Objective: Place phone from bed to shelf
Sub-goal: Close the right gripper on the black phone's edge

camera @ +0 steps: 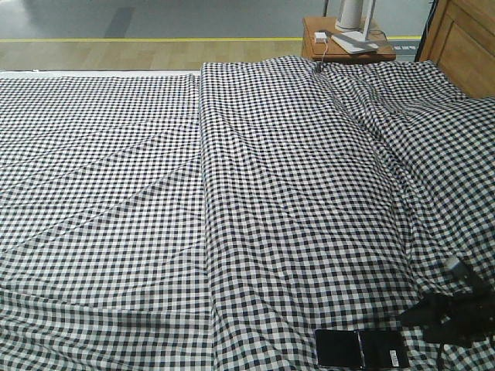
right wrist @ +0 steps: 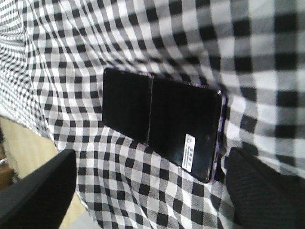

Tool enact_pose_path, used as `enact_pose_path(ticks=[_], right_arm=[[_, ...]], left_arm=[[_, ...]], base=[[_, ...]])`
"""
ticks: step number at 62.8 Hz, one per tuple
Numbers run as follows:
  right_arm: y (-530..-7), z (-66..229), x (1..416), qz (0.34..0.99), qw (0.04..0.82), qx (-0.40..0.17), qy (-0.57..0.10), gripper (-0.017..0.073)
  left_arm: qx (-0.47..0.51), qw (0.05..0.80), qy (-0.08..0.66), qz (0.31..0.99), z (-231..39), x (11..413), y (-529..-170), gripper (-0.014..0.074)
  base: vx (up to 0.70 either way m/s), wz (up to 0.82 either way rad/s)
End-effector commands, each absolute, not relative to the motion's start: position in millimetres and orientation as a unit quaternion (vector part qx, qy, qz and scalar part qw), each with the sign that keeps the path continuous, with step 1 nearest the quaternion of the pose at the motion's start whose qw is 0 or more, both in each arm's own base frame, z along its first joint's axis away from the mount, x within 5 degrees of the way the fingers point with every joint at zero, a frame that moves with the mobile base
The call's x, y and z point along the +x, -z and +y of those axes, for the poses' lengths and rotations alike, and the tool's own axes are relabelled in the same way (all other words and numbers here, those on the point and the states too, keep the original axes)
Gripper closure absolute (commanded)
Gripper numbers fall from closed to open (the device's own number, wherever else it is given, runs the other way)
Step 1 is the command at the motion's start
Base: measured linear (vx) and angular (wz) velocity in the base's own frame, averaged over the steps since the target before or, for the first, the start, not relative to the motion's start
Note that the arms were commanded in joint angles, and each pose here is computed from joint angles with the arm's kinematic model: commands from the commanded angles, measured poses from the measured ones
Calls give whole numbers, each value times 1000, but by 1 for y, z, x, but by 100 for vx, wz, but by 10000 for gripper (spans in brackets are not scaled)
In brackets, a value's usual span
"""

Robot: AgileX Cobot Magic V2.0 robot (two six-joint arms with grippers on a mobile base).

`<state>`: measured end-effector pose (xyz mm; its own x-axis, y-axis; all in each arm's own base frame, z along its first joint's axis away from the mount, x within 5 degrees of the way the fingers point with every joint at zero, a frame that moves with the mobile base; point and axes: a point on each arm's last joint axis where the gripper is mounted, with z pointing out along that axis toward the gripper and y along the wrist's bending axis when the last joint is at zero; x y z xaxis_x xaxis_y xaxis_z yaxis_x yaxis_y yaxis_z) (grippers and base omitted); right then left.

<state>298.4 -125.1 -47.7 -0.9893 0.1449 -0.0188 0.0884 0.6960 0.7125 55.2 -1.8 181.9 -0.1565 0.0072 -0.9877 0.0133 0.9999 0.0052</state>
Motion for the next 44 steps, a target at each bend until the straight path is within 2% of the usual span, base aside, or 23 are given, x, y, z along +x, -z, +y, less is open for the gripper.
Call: enact_pose_path(ticks=[1, 44], right_arm=[[34, -126, 304, 909, 55, 52, -410, -36], [70, -115, 298, 895, 75, 73, -434, -36]], left_arm=[[1, 677, 3, 736, -1, 56, -188, 593], [1, 677, 3, 736, -1, 56, -188, 593]], base=[[0, 0], [0, 0]])
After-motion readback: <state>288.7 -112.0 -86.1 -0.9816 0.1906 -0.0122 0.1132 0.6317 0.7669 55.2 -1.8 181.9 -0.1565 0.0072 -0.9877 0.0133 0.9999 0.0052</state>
